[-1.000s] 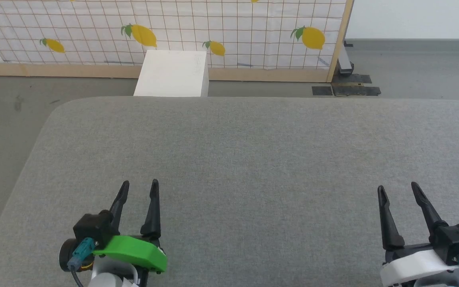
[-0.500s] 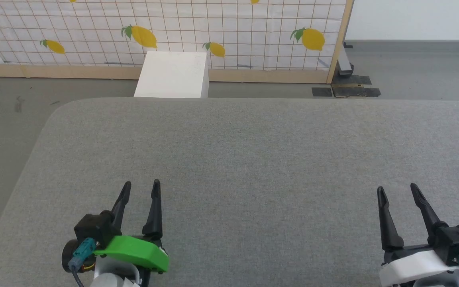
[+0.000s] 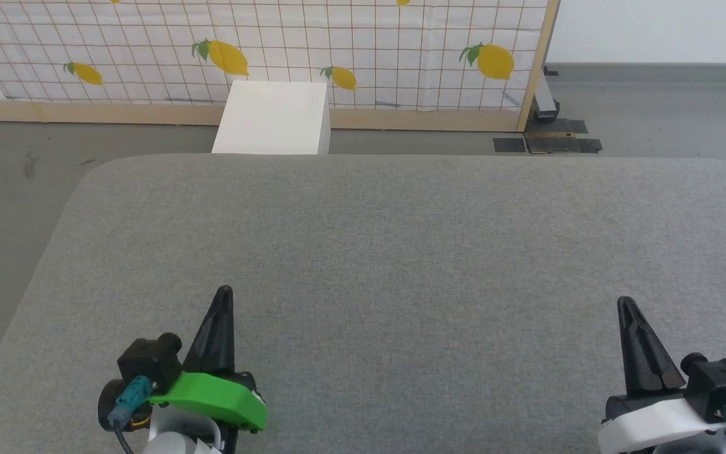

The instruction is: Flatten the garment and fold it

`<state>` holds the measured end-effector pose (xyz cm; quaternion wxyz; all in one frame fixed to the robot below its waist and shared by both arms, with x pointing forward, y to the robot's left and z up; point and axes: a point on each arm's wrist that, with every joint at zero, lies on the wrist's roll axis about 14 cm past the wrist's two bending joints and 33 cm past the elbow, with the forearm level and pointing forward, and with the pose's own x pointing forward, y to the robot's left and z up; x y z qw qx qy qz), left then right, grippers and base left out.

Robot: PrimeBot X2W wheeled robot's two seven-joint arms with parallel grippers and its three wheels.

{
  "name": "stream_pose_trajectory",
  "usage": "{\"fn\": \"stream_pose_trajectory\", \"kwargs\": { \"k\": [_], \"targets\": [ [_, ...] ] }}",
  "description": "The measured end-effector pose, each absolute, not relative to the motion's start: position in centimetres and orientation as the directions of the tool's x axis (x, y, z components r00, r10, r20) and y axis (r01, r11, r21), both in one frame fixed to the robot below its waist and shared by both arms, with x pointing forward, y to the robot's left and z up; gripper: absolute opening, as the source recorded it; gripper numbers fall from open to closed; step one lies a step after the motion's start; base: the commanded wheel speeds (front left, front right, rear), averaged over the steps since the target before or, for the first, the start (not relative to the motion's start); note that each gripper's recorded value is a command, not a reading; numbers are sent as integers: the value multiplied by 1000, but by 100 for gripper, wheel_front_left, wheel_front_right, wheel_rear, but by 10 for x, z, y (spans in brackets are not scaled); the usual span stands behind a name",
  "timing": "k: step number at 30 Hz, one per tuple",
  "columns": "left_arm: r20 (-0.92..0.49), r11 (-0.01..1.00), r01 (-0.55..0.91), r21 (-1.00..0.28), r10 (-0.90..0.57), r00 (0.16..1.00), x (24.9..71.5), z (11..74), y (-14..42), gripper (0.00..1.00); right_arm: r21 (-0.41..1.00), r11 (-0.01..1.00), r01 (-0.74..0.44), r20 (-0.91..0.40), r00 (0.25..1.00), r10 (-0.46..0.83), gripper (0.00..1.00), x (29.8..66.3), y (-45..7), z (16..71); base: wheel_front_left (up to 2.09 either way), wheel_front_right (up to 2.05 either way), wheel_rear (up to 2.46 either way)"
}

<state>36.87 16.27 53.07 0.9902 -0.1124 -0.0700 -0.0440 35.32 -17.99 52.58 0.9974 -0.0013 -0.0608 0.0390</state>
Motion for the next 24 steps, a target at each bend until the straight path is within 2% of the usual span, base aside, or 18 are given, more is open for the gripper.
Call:
{"fn": "stream_pose_trajectory", "kwargs": {
  "k": [24],
  "targets": [
    [132,978,101,-184,-78,988,371,532,162,0,-9,997,-82,90,993,83,0,353,-178,521,0,0,0]
  ]
}}
